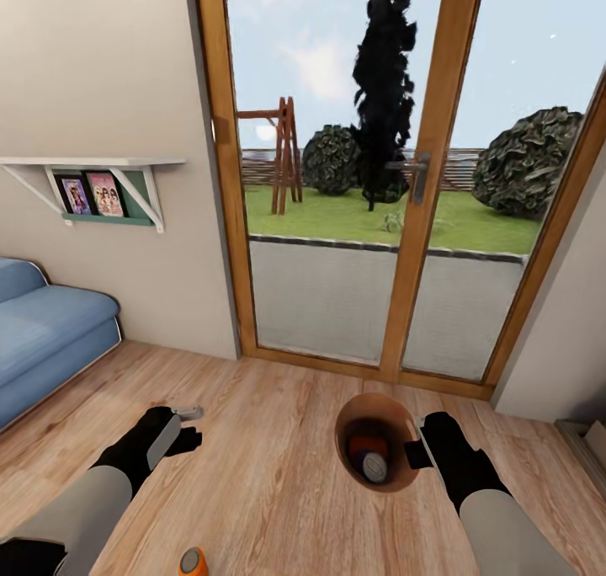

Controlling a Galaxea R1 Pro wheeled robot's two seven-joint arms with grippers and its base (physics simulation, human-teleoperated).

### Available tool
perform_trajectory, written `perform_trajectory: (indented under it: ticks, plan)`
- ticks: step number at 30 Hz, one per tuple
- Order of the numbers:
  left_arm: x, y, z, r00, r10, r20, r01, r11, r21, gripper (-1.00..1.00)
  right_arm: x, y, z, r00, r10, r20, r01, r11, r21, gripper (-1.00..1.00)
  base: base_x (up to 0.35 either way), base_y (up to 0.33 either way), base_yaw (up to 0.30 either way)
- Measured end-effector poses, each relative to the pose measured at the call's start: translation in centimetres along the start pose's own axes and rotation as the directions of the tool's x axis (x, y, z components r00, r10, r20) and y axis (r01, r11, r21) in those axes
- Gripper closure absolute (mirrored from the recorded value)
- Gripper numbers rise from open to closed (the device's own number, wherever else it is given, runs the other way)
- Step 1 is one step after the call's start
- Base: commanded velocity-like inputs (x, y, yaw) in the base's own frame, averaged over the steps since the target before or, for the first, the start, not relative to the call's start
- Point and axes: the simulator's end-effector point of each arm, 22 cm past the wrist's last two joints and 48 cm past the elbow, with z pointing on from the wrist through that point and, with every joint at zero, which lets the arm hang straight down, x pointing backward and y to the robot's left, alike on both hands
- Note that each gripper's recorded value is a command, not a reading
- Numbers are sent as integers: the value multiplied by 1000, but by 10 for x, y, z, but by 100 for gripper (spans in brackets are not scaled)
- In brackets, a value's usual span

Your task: Put the three can of soda from the living room inside the tash can in the kitchen.

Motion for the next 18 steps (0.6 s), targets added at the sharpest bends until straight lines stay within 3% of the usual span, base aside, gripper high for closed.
perform_trajectory:
  ticks: [18]
  plan:
    - [1, -2, 0, 1000, 2, -4, -2, 1000, 0, -100, -1, -2, -1, 1000, 0, 1, 0, 1000, 4, 100, 0, 0, 0]
